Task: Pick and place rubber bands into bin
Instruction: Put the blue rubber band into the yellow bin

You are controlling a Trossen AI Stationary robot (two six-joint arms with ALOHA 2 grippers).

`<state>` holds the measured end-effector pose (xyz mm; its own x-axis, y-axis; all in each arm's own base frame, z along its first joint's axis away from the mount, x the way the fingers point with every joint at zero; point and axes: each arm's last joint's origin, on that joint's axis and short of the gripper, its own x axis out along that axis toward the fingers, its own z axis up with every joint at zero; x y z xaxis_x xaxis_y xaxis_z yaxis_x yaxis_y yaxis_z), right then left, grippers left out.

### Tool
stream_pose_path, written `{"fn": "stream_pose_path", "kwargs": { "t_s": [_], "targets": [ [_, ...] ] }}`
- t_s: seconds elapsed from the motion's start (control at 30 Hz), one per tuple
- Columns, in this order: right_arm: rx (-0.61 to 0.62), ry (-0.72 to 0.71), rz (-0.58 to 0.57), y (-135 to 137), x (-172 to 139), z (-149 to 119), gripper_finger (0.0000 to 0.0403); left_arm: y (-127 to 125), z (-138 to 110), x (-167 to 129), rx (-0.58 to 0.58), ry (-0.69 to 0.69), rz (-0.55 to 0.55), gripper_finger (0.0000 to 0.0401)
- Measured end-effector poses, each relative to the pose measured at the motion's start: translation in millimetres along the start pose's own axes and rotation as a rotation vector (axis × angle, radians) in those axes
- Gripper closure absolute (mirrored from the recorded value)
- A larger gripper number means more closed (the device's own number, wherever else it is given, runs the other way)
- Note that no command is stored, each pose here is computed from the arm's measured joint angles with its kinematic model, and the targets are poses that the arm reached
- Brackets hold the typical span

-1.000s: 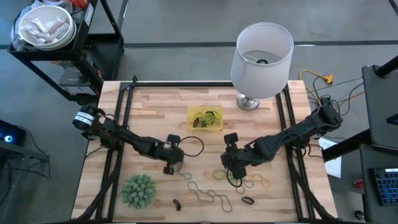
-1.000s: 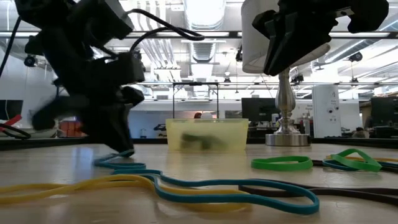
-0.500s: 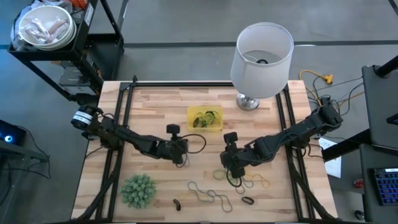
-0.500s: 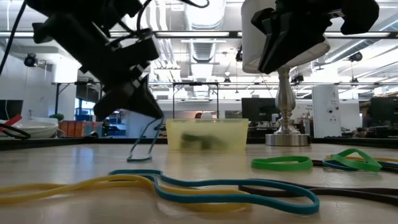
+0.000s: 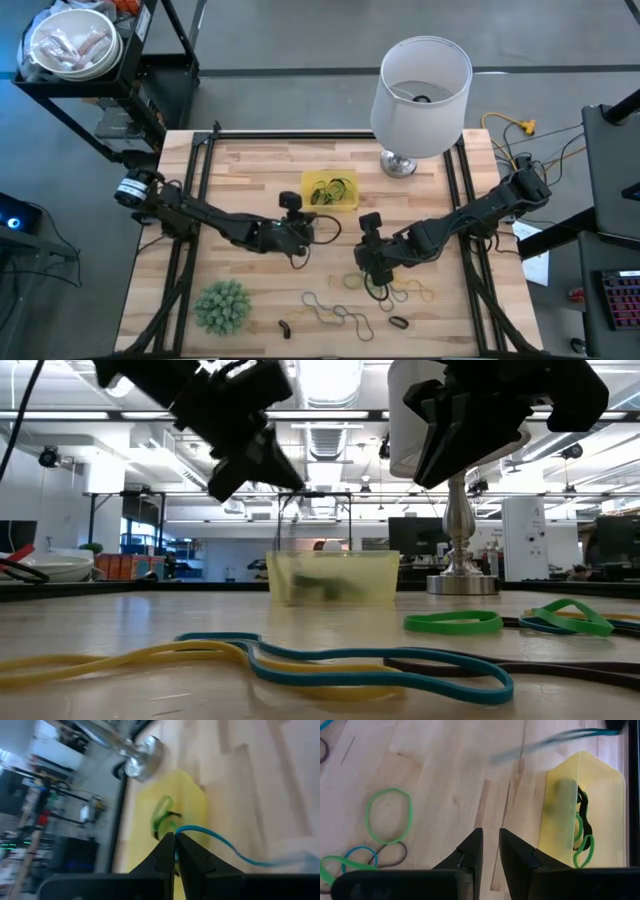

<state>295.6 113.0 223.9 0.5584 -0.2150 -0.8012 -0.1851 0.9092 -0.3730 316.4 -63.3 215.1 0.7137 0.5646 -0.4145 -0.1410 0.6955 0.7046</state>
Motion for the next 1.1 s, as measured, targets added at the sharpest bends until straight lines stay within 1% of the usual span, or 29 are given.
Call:
{"fn": "stream_pose_path", "kwargs": {
  "t_s": [0.13, 0.33, 0.5, 0.63, 0.83, 0.97, 1.1],
  "targets": [
    [-0.001, 0.003, 0.0, 0.3, 0.6, -0.9, 0.0346, 15.9, 10.7, 5.2, 0.028, -0.004, 0.04, 0.04],
    [0.0, 0.001, 0.0, 0.1, 0.3, -0.4, 0.0346, 45.5, 18.7, 18.8, 0.056, 0.019, 0.105, 0.04],
    [-0.001, 0.003, 0.0, 0.3, 0.6, -0.8, 0.0346, 72.0, 19.4, 31.8, 0.062, 0.053, 0.161, 0.04],
    [-0.001, 0.003, 0.0, 0.3, 0.6, -0.9, 0.0346, 88.9, 15.8, 41.4, 0.048, 0.073, 0.181, 0.04],
    [-0.001, 0.003, 0.0, 0.3, 0.6, -1.0, 0.0346, 102.8, 3.6, 55.2, 0.015, 0.061, 0.122, 0.04],
    [0.001, 0.006, 0.0, 0.5, 1.0, -1.7, 0.0346, 102.3, -3.7, 63.3, -0.028, 0.035, 0.041, 0.04],
    [0.001, 0.007, 0.0, 0.5, 1.0, -1.7, 0.0346, 100.3, -9.4, 71.6, -0.027, 0.049, 0.017, 0.04]
  ]
}}
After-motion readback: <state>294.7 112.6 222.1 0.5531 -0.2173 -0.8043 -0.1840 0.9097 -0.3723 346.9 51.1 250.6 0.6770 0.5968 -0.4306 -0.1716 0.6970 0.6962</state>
